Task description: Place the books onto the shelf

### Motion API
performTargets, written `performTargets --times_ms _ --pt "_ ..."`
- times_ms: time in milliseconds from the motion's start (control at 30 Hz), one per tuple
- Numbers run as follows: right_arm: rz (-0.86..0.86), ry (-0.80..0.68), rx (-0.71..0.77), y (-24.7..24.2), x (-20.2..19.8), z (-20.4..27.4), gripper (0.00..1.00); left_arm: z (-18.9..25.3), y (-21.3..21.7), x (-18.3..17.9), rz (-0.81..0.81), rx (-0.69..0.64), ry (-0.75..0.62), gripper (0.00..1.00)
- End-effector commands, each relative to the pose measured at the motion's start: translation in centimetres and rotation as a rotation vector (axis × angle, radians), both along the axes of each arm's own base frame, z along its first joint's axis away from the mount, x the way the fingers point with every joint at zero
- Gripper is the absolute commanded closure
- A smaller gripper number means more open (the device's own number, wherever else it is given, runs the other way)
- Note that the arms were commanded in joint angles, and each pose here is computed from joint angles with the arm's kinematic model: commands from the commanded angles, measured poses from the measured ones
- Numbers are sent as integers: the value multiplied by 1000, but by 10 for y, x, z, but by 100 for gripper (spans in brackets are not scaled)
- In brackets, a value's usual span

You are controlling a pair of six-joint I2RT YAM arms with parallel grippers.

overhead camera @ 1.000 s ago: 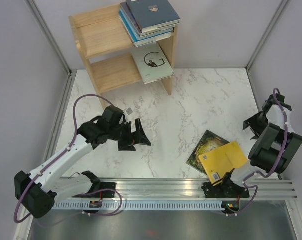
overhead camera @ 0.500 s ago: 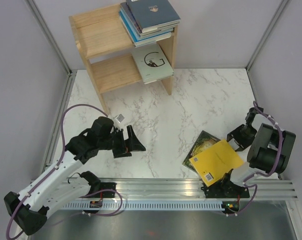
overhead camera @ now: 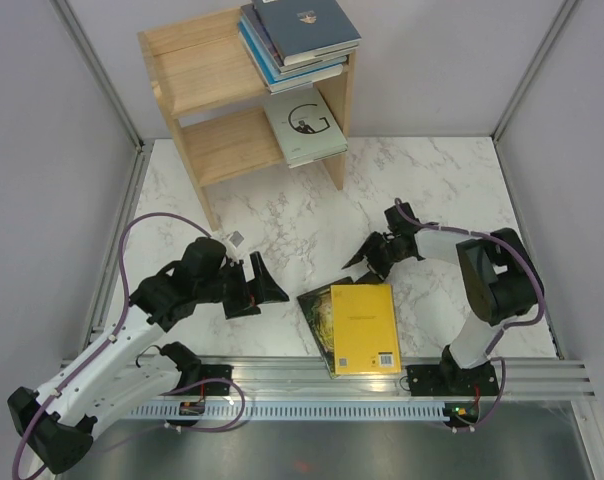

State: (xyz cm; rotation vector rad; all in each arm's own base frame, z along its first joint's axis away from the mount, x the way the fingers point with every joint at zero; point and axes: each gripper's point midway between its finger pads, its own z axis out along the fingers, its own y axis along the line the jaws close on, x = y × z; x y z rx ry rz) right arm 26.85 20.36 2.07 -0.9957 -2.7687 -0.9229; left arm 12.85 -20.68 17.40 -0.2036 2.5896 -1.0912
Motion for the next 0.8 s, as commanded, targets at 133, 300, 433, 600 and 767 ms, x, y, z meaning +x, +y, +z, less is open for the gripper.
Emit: performTargets --times_ms 133,300,433,600,767 --pt "51 -282 -124 -16 63 46 40 -7 0 4 21 12 3 0" --pt "33 -282 -317 -91 49 68 37 -29 -10 0 -68 23 55 0" --pt "73 -183 -256 -101 -2 38 37 -36 -24 6 -127 8 66 0" --pt "113 -176 -128 -84 -38 21 36 -42 -46 18 -187 -12 89 0" --pt "174 -185 9 -67 -61 15 35 -57 -73 26 -241 -20 139 1"
